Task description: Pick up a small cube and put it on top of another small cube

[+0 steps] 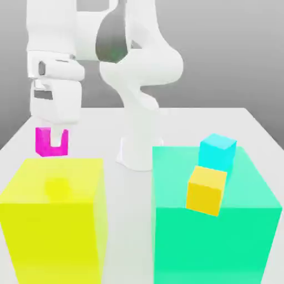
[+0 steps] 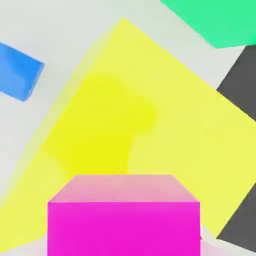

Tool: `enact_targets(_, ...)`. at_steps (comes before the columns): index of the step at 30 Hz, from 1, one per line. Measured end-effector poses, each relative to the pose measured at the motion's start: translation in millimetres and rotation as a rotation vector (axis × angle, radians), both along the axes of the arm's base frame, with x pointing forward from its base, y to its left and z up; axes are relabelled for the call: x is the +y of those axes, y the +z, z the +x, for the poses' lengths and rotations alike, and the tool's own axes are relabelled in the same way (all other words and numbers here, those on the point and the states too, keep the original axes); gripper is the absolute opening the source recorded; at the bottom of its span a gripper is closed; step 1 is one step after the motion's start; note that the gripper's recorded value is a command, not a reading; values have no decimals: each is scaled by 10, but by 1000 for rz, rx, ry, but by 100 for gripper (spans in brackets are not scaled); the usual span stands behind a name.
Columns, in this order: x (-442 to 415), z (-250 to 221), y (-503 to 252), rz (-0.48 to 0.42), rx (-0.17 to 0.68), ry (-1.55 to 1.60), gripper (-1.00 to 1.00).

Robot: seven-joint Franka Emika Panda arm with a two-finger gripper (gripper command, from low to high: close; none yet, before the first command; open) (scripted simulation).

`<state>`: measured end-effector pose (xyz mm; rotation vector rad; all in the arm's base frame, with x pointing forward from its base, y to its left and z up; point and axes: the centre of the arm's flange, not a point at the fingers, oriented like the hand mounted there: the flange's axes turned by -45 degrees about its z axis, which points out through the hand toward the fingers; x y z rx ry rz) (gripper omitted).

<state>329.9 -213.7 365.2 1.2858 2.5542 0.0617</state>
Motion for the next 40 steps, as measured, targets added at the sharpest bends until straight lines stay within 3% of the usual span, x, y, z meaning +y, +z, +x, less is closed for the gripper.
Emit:
enact_targets(5,-536,-542,-308,-44,105,117,-100)
enact_targets(15,347,-438,-1118,-35,281,778,-100)
enact_targets(32,493,-358,-1704,-16,275,849,-100)
enact_targets(33,493,-358,-1704,-16,275,849,100)
enact_targets(40,493,-358,-1704,-16,275,849,100)
